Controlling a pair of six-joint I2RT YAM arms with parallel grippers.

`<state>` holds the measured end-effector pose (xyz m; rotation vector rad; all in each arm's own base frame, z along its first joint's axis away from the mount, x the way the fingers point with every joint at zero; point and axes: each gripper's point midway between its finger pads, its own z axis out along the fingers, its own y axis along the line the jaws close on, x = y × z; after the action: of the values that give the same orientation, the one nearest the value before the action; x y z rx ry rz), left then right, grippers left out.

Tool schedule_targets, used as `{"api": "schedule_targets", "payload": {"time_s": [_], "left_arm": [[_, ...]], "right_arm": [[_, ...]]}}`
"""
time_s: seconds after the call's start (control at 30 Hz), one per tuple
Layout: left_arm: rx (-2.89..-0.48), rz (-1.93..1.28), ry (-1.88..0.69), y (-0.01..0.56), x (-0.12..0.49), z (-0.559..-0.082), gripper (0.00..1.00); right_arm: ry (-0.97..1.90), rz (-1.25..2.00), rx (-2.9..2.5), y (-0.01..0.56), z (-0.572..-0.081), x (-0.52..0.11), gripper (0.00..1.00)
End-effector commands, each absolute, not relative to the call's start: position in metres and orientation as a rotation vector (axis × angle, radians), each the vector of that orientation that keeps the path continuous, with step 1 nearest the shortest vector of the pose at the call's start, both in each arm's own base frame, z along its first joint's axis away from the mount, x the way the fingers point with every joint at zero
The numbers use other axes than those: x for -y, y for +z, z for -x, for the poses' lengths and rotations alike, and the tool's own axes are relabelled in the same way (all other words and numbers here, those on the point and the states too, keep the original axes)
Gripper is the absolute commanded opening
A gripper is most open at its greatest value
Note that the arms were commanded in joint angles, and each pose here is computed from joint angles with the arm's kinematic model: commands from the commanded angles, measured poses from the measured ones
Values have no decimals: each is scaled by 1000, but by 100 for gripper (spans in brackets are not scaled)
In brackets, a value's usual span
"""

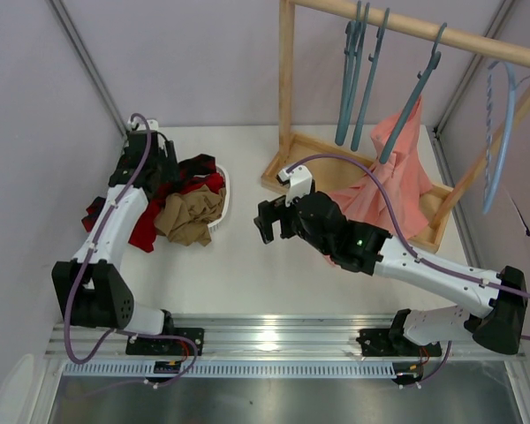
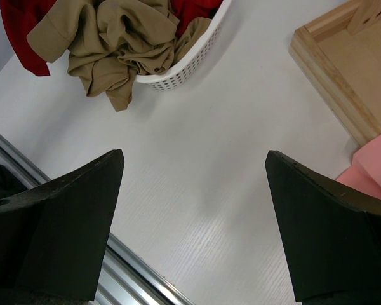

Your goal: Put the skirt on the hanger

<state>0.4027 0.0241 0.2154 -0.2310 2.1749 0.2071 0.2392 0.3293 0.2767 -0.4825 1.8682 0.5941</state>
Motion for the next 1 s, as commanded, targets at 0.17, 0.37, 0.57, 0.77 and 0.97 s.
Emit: {"api": "schedule_targets", "payload": {"time_s": [0.17,0.37,0.57,0.77,0.97], "left_arm": [[-2163,202,218,217,-27,-406,51],[-2056,254,202,279,-30,-411,0],[-1688,200,38,479,-8,-398,0],[-1365,36,-170,617,43,-340,0],[-1137,-155,-476,680,106,-252,0]], "right_arm": [[596,414,-1832,296,-252,-325,99],[619,414,-1810,304,-256,-327,99],[655,331,-1821,317,-270,-320,99],[745,299,-1720,341,-267,-316,99],[696,169,-1733,364,-281,-296,99]]}}
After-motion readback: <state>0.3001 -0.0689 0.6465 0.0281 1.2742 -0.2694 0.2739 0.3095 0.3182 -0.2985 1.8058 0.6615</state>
